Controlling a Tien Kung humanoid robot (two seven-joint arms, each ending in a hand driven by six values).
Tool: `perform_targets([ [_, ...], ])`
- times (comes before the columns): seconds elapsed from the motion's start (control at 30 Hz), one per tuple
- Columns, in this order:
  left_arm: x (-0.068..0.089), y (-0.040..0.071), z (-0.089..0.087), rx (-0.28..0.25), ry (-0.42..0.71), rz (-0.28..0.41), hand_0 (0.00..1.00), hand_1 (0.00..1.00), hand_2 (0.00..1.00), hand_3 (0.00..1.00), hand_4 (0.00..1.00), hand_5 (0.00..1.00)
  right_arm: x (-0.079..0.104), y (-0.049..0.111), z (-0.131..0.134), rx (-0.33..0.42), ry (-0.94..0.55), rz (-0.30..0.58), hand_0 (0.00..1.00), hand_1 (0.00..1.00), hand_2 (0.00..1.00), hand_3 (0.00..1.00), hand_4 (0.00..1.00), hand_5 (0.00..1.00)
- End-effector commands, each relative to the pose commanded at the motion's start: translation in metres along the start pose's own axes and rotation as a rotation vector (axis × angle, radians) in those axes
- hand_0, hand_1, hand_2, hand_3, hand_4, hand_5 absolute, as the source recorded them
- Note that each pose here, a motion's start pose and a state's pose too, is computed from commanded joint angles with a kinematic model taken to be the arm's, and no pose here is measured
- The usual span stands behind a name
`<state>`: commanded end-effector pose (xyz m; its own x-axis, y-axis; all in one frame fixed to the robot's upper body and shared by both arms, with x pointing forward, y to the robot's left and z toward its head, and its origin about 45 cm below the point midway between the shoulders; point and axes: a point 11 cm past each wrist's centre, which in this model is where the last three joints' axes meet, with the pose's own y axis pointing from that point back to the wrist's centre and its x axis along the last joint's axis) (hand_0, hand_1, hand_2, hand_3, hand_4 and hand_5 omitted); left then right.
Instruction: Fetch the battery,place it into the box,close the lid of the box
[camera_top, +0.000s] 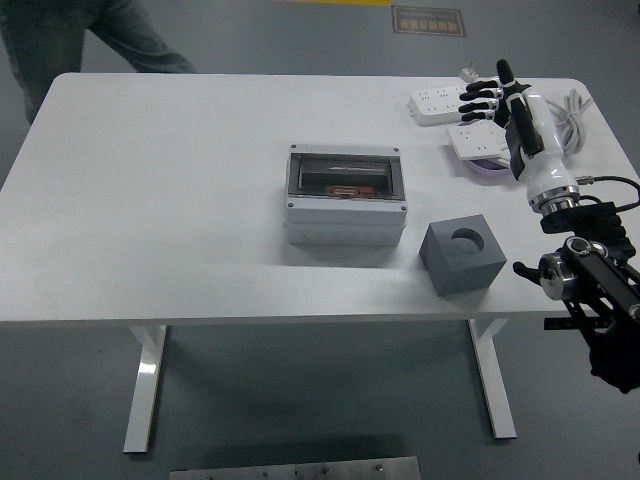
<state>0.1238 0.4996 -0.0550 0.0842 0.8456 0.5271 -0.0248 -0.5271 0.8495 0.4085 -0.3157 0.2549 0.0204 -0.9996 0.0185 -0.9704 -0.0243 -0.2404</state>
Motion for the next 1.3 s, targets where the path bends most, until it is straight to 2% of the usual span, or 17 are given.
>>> perform_targets([
  [0.1,-0.001,0.000,0.000,0.000,0.007,-0.003,0.589,0.690,0.603,0.584,0.558,0.002,0.007,0.001,0.000,0.013,-0.090,0.039,0.565,0.489,0.536,0.512,0.874,0.792],
  [0.13,-0.002,0.000,0.000,-0.001,0.009,-0.004,0.589,0.691,0.603,0.584,0.557,0.002,0.009,0.001,0.000,0.010,-0.116,0.049,0.590,0.521,0.533,0.527,0.835,0.704],
  [0.3,-0.002,0.000,0.000,-0.004,0.024,-0.005,0.589,0.691,0.603,0.584,0.557,0.002,0.019,0.004,0.005,-0.023,-0.231,0.094,0.590,0.521,0.533,0.527,0.835,0.704],
  [0.33,-0.002,0.000,0.000,-0.004,0.027,-0.005,0.589,0.690,0.603,0.584,0.558,0.002,0.021,0.005,0.006,-0.028,-0.244,0.099,0.630,0.585,0.600,0.611,0.828,0.666],
  [0.47,-0.002,0.000,0.000,-0.005,0.040,-0.005,0.589,0.690,0.603,0.584,0.558,0.002,0.029,0.007,0.009,-0.054,-0.261,0.102,0.630,0.585,0.600,0.611,0.828,0.666],
  [0.5,-0.003,0.000,0.000,-0.006,0.044,-0.005,0.589,0.690,0.603,0.584,0.558,0.002,0.031,0.008,0.009,-0.060,-0.256,0.099,0.630,0.585,0.600,0.611,0.828,0.666],
  [0.53,-0.003,0.000,0.000,-0.006,0.048,-0.005,0.589,0.690,0.604,0.585,0.560,0.002,0.032,0.009,0.009,-0.065,-0.251,0.096,0.703,0.629,0.633,0.651,0.858,0.725],
  [0.7,-0.003,0.000,0.001,-0.009,0.061,-0.005,0.589,0.690,0.604,0.585,0.560,0.002,0.035,0.011,0.011,-0.103,-0.195,0.067,0.703,0.629,0.633,0.651,0.858,0.725],
  [0.73,-0.003,0.000,0.001,-0.008,0.063,-0.004,0.590,0.690,0.602,0.585,0.559,0.002,0.035,0.011,0.011,-0.110,-0.181,0.059,0.802,0.733,0.724,0.743,0.900,0.804],
  [0.9,-0.001,-0.001,-0.002,-0.001,0.068,-0.001,0.590,0.690,0.602,0.585,0.559,0.002,0.032,0.011,0.007,-0.123,-0.132,0.016,0.802,0.733,0.724,0.743,0.900,0.804],
  [0.93,-0.001,-0.001,-0.002,0.000,0.069,-0.001,0.590,0.690,0.602,0.585,0.560,0.002,0.032,0.010,0.006,-0.123,-0.123,0.011,0.831,0.788,0.795,0.814,0.967,0.854],
  [1.1,-0.001,-0.001,-0.004,0.001,0.071,0.000,0.590,0.690,0.602,0.585,0.560,0.002,0.030,0.008,-0.007,-0.142,-0.061,-0.045,0.831,0.788,0.795,0.814,0.967,0.854],
  [1.13,0.000,-0.001,-0.004,0.001,0.072,0.001,0.592,0.690,0.603,0.585,0.561,0.002,0.029,0.007,-0.011,-0.150,-0.044,-0.066,0.784,0.843,0.883,0.977,0.998,0.737],
  [1.3,0.001,-0.002,-0.005,0.003,0.070,0.004,0.592,0.690,0.603,0.585,0.561,0.002,0.029,0.008,-0.026,-0.196,0.064,-0.130,0.784,0.843,0.883,0.977,0.998,0.737],
])
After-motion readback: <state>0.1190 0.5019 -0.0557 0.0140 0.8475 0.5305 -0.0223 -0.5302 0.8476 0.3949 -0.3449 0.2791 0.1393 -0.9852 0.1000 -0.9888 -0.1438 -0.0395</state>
